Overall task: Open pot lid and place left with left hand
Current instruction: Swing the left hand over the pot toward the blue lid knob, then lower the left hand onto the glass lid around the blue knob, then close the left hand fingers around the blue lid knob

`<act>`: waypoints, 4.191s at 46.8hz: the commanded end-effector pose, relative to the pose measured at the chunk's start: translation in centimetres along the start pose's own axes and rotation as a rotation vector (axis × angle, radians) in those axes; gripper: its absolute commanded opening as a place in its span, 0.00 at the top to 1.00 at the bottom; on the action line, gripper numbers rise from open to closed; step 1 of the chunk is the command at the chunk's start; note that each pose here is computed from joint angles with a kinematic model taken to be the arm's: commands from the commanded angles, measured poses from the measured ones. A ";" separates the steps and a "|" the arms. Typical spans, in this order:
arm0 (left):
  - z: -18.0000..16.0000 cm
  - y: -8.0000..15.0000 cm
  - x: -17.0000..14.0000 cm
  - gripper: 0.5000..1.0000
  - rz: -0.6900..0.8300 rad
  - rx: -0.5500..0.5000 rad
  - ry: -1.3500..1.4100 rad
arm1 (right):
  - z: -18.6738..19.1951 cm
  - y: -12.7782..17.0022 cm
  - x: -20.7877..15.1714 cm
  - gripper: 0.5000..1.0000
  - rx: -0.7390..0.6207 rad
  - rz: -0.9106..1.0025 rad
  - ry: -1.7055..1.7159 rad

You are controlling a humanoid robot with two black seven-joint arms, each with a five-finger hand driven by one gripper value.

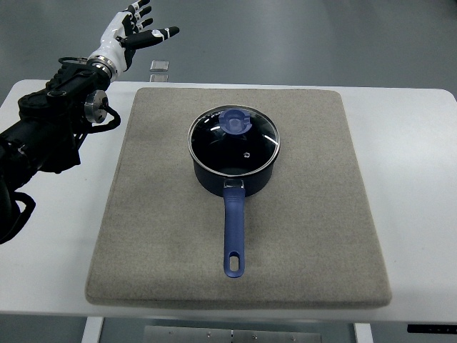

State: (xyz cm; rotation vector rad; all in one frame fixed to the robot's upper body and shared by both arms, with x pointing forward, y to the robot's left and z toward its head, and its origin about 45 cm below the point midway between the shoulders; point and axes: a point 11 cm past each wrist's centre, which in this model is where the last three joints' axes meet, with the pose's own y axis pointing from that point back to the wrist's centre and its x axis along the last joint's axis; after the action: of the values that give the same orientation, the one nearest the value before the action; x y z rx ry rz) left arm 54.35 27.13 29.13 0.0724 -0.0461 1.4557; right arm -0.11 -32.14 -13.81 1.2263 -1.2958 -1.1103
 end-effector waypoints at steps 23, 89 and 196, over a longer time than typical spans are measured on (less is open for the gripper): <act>3.3 -0.6 -5.4 0.02 -0.335 -0.030 -0.554 | 0.0 0.0 0.0 0.17 0.000 0.000 0.000; 11.5 7.9 -12.7 0.02 -1.101 -0.437 -1.606 | 0.0 0.0 0.0 0.17 0.000 0.000 0.000; 7.3 8.1 -15.3 0.02 -1.272 -0.310 -1.629 | -0.1 0.0 0.0 0.17 0.001 0.000 0.000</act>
State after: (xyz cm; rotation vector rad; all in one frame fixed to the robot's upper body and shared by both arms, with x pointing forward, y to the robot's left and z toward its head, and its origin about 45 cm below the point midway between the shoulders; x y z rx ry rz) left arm 44.48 12.19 35.33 0.8394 -1.2863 -0.1900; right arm -0.10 -32.13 -13.81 1.2266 -1.2959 -1.1103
